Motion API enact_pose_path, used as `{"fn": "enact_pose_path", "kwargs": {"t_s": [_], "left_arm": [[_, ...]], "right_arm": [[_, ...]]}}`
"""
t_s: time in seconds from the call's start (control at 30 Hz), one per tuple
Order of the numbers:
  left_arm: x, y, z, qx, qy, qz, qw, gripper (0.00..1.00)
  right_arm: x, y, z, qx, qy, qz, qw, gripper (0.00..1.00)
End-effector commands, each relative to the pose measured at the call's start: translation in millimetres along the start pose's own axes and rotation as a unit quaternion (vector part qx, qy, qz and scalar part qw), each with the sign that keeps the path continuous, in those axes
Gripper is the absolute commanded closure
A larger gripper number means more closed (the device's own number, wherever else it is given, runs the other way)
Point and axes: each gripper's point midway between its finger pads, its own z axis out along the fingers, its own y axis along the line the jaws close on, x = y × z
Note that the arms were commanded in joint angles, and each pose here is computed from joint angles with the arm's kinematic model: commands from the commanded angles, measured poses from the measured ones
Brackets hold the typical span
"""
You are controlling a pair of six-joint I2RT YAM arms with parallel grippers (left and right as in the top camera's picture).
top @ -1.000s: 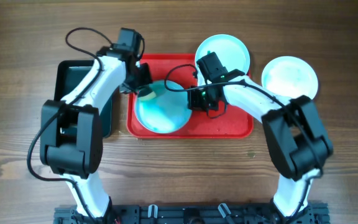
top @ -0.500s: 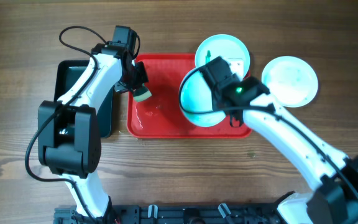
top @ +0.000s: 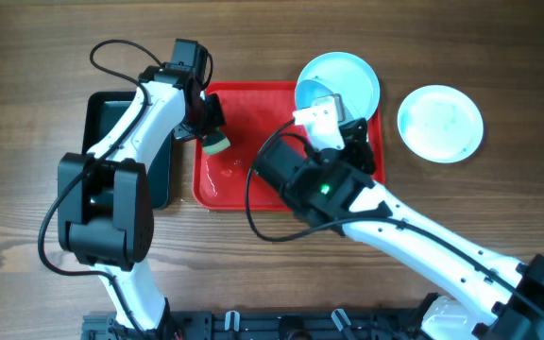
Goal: Clean dirty plates on tray and stack at the side
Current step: 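Lift the blue plate with the right gripper and stack it on the right plate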
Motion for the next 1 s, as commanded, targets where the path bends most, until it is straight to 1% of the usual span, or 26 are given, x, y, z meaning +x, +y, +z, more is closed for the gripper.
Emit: {"fn": "enact_pose_path", "kwargs": {"t_s": [0.0,0.23,0.3,0.33,0.4,0.47,0.5,0.57,0.63,0.73,0.8,0.83,0.9,0.97], "left_arm": [[-10,-6,-17,0.008,-0.026,0.001,1.0,0.96],[-10,-6,-17,0.008,-0.026,0.001,1.0,0.96],[-10,-6,-17,0.008,-0.026,0.001,1.0,0.96],[-10,-6,-17,0.008,-0.026,0.001,1.0,0.96],[-10,-6,-17,0.008,-0.026,0.001,1.0,0.96],[-10,-6,-17,0.008,-0.026,0.001,1.0,0.96],[-10,-6,-17,0.008,-0.026,0.001,1.0,0.96],[-10,-6,-17,0.008,-0.026,0.001,1.0,0.96],[-10,-6,-17,0.008,-0.026,0.001,1.0,0.96],[-10,-5,-17,0.007,-0.025,0.001,1.0,0.96],[-9,-5,-17,0.006,-0.023,0.001,1.0,0.96],[-9,-4,-17,0.003,-0.023,0.0,1.0,0.96],[-9,-3,-17,0.0,-0.024,0.0,1.0,0.96],[-9,-3,-17,0.0,-0.024,0.0,1.0,0.96]], "right_arm": [[-14,-23,-11,0.059,-0.04,-0.021,0.997,0.96],[-15,-21,-13,0.054,-0.042,-0.019,0.997,0.96],[-13,-16,-12,0.04,-0.037,-0.005,0.999,0.96],[-10,-9,-12,0.019,-0.029,0.005,0.999,0.96],[2,18,-12,-0.06,0.006,0.019,0.998,0.96],[16,46,-15,-0.144,0.052,0.036,0.988,0.96],[21,54,-16,-0.169,0.07,0.047,0.982,0.96],[32,72,-19,-0.227,0.117,0.074,0.964,0.96],[38,81,-17,-0.261,0.152,0.1,0.948,0.96],[49,86,-3,-0.307,0.216,0.141,0.916,0.96],[50,87,11,-0.346,0.24,0.159,0.893,0.96],[49,87,19,-0.368,0.251,0.177,0.878,0.96],[50,73,49,-0.399,0.277,0.239,0.841,0.96],[61,50,80,-0.393,0.297,0.288,0.821,0.96]]}}
